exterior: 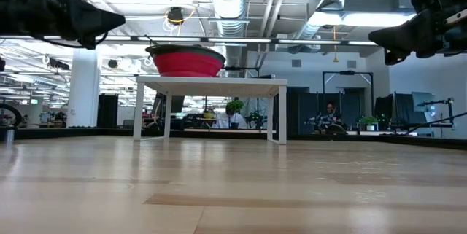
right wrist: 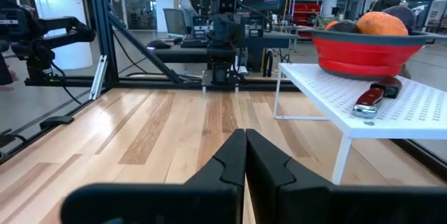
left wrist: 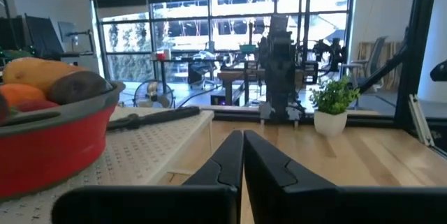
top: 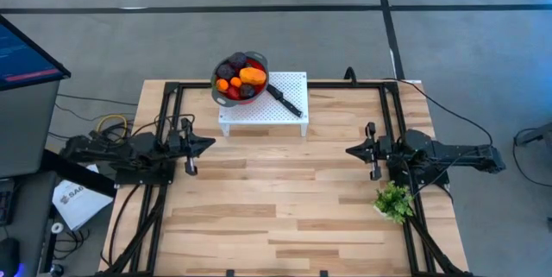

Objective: Pick & Place Fruit
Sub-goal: Return to Home Position

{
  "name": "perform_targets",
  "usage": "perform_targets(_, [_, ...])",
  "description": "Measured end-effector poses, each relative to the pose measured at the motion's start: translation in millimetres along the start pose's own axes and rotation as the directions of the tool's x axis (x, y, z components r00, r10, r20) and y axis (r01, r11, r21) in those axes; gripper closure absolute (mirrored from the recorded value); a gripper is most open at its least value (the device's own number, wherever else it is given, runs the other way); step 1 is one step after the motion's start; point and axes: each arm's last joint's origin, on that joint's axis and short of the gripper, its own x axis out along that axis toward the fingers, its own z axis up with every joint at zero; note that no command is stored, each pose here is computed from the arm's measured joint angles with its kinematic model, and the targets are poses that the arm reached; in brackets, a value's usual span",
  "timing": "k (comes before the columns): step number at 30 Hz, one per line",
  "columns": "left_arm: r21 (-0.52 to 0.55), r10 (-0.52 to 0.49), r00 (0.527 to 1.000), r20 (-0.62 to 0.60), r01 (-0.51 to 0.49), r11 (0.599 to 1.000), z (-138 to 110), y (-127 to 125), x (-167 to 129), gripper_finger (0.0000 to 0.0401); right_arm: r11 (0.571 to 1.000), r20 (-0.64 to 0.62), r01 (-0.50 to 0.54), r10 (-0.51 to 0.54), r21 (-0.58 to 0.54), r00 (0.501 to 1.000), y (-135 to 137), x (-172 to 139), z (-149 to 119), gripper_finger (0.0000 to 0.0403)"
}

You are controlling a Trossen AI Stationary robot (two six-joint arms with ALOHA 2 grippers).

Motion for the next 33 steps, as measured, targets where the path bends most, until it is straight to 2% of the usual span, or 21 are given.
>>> perform_targets(2, [0.003,0.0,1.0,-0.007,0.0,1.0,-0.6,-0.3,0.9,0.0395,1.0,0.0,0.0,0.0,0.0,1.0,0.0,0.0,0.0,0.0402])
perform_targets(6, [-0.072,0.007,1.0,0.001,-0.006,0.997,0.4,-0.6,2.5,0.0391,1.0,0.0,0.0,0.0,0.0,1.0,0.0,0.0,0.0,0.0401])
perform_targets(8, [-0.122,-0.024,1.0,-0.001,0.024,0.992,0.3,-1.7,2.9,0.0391,1.0,-0.001,0.0,0.0,0.0,1.0,0.0,0.0,0.0,0.0402])
perform_targets(10, [-0.109,-0.162,0.986,-0.036,0.158,0.981,-3.6,-5.8,2.4,0.0392,1.0,-0.001,0.0,0.0,0.0,1.0,0.0,0.0,0.0,0.0402])
perform_targets(12, [-0.046,-0.33,0.939,-0.102,0.327,0.944,-10.7,-10.9,0.7,0.0394,1.0,-0.001,0.0,0.0,0.008,1.0,0.0,0.0,0.0,0.0402])
perform_targets(14, [-0.06,-0.385,0.914,-0.128,0.38,0.923,-13.5,-12.6,-0.4,0.0395,1.0,-0.001,0.0,0.0,0.019,1.0,0.0,0.0,0.0,0.0402])
perform_targets(18, [-0.074,-0.384,0.908,-0.167,0.377,0.923,-17.1,-12.5,-1.1,0.0395,1.0,-0.001,0.0,0.0,0.023,1.0,0.0,0.0,0.0,0.0402])
perform_targets(27, [0.058,-0.381,0.92,-0.097,0.387,0.92,-10.5,-10.5,-5.3,0.0397,1.0,-0.001,0.001,-0.001,0.015,1.0,-0.1,0.0,-0.1,0.0403])
perform_targets(33, [-0.001,-0.377,0.918,-0.121,0.379,0.925,-12.5,-10.9,-4.1,0.0393,1.0,-0.001,0.002,-0.002,0.0,1.0,-0.2,0.0,-0.1,0.0403])
